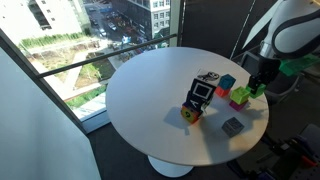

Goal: Put the grey block on the table, then use the green block to knock off the yellow block from the pink block, then put the green block on the yellow block

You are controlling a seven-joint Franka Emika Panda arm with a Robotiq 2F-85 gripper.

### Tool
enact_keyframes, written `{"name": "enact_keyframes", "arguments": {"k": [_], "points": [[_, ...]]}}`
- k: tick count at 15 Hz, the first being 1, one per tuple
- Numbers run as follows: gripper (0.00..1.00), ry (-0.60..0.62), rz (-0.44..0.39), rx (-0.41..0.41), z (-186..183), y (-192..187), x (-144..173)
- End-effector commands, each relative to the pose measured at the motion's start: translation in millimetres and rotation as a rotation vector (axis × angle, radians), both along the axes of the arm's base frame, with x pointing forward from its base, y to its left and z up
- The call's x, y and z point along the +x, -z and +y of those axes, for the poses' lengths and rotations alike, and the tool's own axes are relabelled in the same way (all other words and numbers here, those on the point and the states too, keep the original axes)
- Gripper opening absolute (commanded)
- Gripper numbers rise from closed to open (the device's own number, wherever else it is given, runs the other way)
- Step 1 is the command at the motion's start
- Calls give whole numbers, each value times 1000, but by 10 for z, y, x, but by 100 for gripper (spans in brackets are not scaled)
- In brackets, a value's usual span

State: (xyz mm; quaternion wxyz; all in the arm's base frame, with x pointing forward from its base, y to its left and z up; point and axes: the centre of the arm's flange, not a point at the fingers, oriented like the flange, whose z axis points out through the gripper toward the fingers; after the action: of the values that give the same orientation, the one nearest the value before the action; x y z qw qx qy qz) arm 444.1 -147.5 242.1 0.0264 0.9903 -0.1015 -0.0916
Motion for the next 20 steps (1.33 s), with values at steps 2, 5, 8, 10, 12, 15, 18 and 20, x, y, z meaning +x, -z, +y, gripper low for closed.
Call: {"name": "enact_keyframes", "arguments": {"k": [2, 5, 8, 10, 12, 15, 18, 20], "points": [[32, -38, -3, -3, 215, -20, 22], [32, -69, -5, 0, 343, -27, 44], [32, -95, -4, 5, 459, -28, 66], [32, -111, -6, 8, 528, -36, 74], [32, -125, -8, 9, 597, -56, 87], [32, -141, 0, 6, 694, -75, 97], [32, -162, 9, 2, 797, -100, 81], [32, -173, 15, 1, 865, -117, 47]]}}
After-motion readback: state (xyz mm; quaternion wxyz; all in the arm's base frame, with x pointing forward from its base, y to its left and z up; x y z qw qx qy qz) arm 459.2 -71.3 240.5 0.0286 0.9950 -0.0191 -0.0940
